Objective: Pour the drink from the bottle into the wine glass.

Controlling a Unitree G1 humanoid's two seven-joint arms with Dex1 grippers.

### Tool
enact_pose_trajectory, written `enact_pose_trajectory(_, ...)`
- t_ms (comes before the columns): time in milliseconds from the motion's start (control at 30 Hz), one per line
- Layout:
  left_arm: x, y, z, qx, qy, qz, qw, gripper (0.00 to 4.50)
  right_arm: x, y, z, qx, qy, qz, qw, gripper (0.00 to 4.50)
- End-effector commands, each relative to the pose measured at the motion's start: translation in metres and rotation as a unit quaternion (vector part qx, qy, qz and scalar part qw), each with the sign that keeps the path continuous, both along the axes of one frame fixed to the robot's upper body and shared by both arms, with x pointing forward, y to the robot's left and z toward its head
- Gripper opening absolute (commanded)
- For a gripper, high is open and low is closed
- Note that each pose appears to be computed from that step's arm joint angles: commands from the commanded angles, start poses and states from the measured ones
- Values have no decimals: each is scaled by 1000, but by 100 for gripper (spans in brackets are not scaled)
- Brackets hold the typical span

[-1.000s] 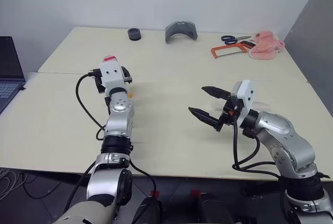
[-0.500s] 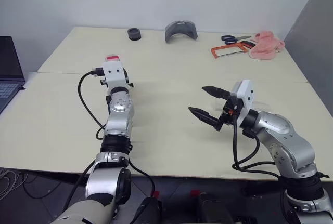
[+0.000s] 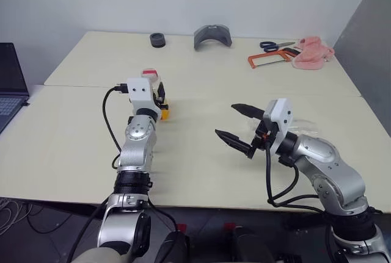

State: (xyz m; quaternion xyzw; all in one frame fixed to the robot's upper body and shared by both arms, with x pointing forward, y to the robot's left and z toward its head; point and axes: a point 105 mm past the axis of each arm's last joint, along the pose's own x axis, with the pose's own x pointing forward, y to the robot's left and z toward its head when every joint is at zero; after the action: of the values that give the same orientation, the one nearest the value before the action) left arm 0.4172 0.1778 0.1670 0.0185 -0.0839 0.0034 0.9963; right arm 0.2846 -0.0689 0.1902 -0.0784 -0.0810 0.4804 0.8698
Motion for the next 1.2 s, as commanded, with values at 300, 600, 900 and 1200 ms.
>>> enact_pose_trajectory(300, -2, -2, 9, 22, -12, -26, 999, 435, -7, 5, 9, 10, -20, 4, 1000, 450)
enact_pose_trajectory(600, 7, -1, 13, 14, 0, -29, 999, 435, -10, 9, 7, 12, -14, 20, 1000, 450)
enact_pose_trajectory(900, 13, 0, 17, 17, 1, -29, 999, 435, -11, 9, 6, 7, -15, 26, 1000, 450)
enact_pose_trajectory(1200, 14, 0, 24, 29, -8, -30, 999, 435, -10, 9, 5, 6, -13, 25, 1000, 450)
